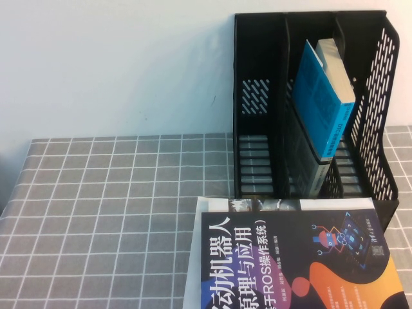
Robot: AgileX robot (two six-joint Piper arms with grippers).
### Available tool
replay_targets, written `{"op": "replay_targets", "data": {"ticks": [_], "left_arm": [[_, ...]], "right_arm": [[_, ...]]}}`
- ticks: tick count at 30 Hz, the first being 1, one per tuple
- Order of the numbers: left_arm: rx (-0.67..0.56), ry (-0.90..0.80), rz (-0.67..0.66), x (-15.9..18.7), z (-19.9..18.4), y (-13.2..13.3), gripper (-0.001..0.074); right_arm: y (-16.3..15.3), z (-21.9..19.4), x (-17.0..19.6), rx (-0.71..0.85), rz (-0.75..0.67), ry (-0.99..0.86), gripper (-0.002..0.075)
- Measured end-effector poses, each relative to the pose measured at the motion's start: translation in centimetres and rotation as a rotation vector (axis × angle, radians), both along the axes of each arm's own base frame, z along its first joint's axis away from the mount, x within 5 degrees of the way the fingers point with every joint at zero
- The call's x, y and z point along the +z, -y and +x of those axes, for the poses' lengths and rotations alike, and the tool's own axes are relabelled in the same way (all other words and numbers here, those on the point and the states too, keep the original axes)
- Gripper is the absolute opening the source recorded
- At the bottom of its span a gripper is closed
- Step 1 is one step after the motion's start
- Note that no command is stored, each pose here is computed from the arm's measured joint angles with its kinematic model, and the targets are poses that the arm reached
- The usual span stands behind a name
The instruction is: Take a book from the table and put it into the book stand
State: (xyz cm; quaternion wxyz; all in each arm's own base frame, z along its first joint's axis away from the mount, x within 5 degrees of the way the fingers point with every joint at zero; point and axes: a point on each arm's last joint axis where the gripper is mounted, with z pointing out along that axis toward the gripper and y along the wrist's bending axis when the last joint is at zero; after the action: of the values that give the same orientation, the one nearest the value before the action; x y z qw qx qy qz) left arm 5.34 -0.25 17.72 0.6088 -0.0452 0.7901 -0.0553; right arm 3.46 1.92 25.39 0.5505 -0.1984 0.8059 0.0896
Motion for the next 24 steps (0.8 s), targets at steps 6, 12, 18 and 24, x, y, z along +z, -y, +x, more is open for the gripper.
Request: {"op": "replay_targets", "data": {"ticks": [6, 12, 18, 24], "left_arm": [[-0.003, -0.003, 0.014, -0.03, -0.01, -0.01, 0.0001], [-0.003, -0.006, 0.014, -0.06, -0.02, -0.01, 0.0001], [-0.003, -0.006, 0.016, -0.06, -0.02, -0.01, 0.0001], [-0.004, -0.006, 0.018, -0.06, -0.02, -0.01, 0.0001]], "right_arm": [[-0.01, 0.0, 0.0, 0.0, 0.001, 0.0, -0.0003], [-0.01, 0.0, 0.0, 0.0, 0.001, 0.0, -0.0003], [-0.01, 0.0, 0.0, 0.0, 0.001, 0.0, -0.0003], [-0.01, 0.0, 0.0, 0.0, 0.001, 0.0, -0.0003]]}}
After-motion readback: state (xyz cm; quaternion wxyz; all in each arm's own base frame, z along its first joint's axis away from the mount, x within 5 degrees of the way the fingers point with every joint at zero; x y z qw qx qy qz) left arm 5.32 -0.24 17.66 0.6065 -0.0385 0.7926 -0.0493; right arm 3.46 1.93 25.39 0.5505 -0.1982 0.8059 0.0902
